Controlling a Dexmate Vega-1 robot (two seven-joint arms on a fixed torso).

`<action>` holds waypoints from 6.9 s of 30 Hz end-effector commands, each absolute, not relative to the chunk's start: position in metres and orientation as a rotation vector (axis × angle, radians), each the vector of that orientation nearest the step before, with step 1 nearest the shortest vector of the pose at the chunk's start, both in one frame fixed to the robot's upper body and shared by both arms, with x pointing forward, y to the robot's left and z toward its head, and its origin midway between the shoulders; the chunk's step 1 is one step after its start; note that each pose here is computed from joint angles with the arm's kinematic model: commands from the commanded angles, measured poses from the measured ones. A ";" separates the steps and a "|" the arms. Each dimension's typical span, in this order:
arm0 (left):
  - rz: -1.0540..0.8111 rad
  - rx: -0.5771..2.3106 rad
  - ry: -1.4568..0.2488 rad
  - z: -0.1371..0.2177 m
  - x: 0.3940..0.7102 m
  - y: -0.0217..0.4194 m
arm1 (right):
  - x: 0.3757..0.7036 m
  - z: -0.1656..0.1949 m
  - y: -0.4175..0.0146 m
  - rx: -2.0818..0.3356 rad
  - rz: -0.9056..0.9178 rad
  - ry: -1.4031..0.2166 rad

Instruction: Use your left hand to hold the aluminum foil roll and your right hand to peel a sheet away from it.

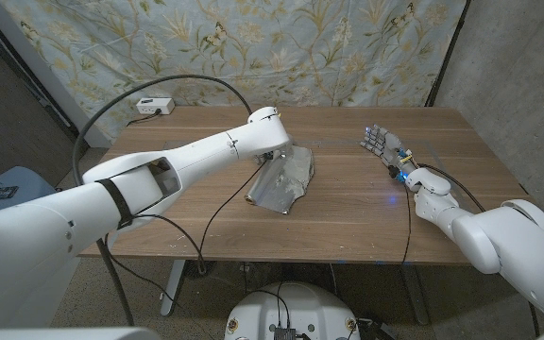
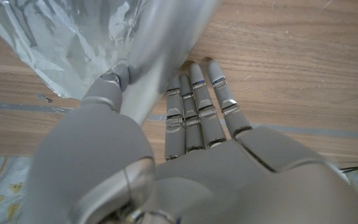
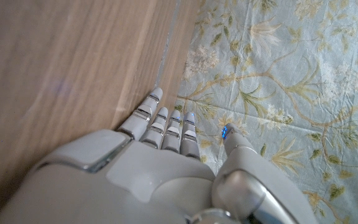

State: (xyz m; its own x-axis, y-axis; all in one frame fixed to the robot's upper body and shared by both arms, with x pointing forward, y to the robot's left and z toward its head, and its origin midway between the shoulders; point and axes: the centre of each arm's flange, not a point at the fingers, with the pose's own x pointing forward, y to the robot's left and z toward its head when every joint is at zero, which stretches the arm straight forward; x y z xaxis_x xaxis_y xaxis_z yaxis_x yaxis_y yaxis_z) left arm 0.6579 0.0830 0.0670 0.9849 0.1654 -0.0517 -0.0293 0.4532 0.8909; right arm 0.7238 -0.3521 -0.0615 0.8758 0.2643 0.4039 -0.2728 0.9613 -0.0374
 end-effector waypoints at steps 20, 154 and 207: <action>-0.016 0.789 0.125 0.068 0.665 0.106 | 0.726 -0.061 -0.345 0.010 0.301 -0.402; -0.581 -0.277 0.139 0.015 0.696 0.155 | 0.698 -0.034 -0.283 -0.264 0.520 -0.336; -0.785 -0.687 0.195 -0.021 0.728 0.119 | 0.662 0.003 -0.278 -0.467 0.593 -0.236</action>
State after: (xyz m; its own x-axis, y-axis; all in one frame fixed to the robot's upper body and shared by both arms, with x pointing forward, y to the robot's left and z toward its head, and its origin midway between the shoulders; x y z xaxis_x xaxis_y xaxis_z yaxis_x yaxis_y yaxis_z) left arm 0.7214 0.1337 -0.0081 0.7409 -0.6701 0.0443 0.5814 0.6070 -0.5418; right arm 0.6660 -0.2764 0.0013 0.8015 0.5891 0.1021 -0.4813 0.7371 -0.4744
